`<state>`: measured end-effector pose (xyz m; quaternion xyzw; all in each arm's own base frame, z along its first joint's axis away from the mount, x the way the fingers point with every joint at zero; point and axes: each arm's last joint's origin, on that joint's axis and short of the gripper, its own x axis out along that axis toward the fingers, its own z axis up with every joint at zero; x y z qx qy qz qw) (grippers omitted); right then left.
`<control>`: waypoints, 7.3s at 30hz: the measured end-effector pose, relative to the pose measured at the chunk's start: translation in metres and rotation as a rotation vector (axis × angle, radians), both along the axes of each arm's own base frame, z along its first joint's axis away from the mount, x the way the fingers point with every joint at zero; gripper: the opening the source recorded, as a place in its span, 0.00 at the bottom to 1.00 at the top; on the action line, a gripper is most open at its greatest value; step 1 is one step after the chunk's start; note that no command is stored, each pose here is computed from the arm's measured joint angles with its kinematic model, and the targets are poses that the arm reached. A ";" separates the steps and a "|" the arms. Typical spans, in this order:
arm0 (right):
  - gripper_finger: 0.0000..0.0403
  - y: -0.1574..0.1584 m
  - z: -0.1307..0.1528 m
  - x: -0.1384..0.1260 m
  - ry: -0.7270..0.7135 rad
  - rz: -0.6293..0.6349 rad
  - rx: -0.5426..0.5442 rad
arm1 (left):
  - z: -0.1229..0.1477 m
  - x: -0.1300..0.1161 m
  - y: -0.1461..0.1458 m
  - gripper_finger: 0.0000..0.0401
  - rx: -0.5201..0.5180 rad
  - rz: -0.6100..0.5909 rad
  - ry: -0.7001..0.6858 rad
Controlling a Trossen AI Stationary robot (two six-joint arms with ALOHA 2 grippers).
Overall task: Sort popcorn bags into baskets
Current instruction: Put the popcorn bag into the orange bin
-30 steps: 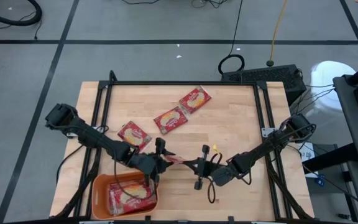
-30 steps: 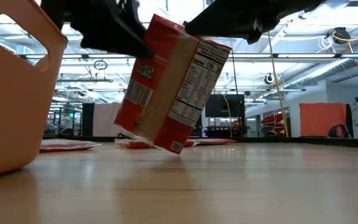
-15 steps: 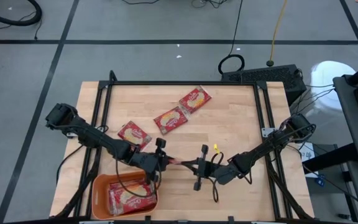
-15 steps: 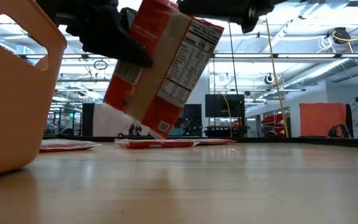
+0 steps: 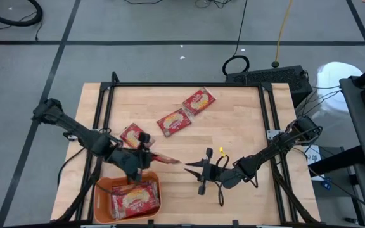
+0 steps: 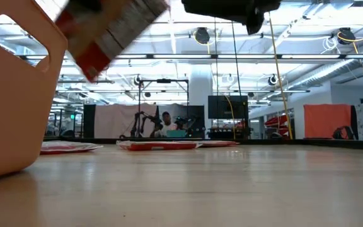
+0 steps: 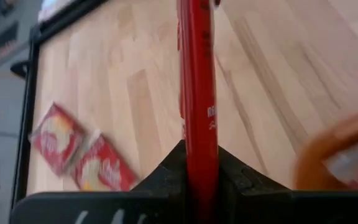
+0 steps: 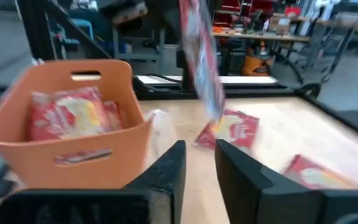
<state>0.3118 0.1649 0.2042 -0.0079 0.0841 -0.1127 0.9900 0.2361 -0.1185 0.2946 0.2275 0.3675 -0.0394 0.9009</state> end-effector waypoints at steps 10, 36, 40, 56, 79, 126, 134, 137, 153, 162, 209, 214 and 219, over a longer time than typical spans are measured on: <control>0.27 0.011 -0.026 0.011 -0.043 0.113 0.230 | 0.049 -0.046 -0.013 0.09 -0.118 0.100 0.140; 0.01 0.064 -0.080 0.088 0.107 0.266 0.302 | 0.079 -0.086 -0.070 0.07 -0.589 0.217 0.469; 0.01 0.064 -0.078 0.089 0.089 0.271 0.301 | 0.066 -0.078 -0.082 0.08 -0.593 0.286 0.534; 0.01 0.054 -0.072 0.102 0.120 0.339 0.310 | 0.050 -0.062 -0.085 0.08 -0.538 0.367 0.583; 0.01 0.061 -0.062 0.108 0.134 0.380 0.304 | 0.049 -0.062 -0.083 0.08 -0.556 0.471 0.554; 0.01 0.079 -0.090 0.106 0.000 0.370 0.189 | 0.050 -0.068 -0.088 0.08 -0.512 0.425 0.504; 0.01 0.071 -0.088 0.110 0.051 0.377 0.166 | 0.052 -0.062 -0.093 0.08 -0.558 0.391 0.443; 0.01 0.068 -0.075 0.106 0.120 0.364 0.162 | 0.052 -0.061 -0.096 0.08 -0.569 0.376 0.435; 0.01 0.055 -0.004 0.073 0.316 0.277 0.011 | 0.018 -0.051 -0.134 0.08 -0.514 0.341 0.485; 0.01 0.051 0.003 0.066 0.296 0.292 -0.025 | 0.032 -0.053 -0.137 0.08 -0.585 0.344 0.523; 0.01 0.036 -0.054 0.025 0.045 0.318 0.126 | -0.015 -0.004 -0.167 0.18 -0.251 0.567 0.674; 0.01 0.037 -0.054 0.024 0.045 0.320 0.127 | -0.015 0.000 -0.172 0.27 -0.312 0.541 0.650; 0.01 0.037 -0.054 0.024 0.045 0.321 0.127 | -0.015 0.004 -0.178 0.32 -0.386 0.506 0.661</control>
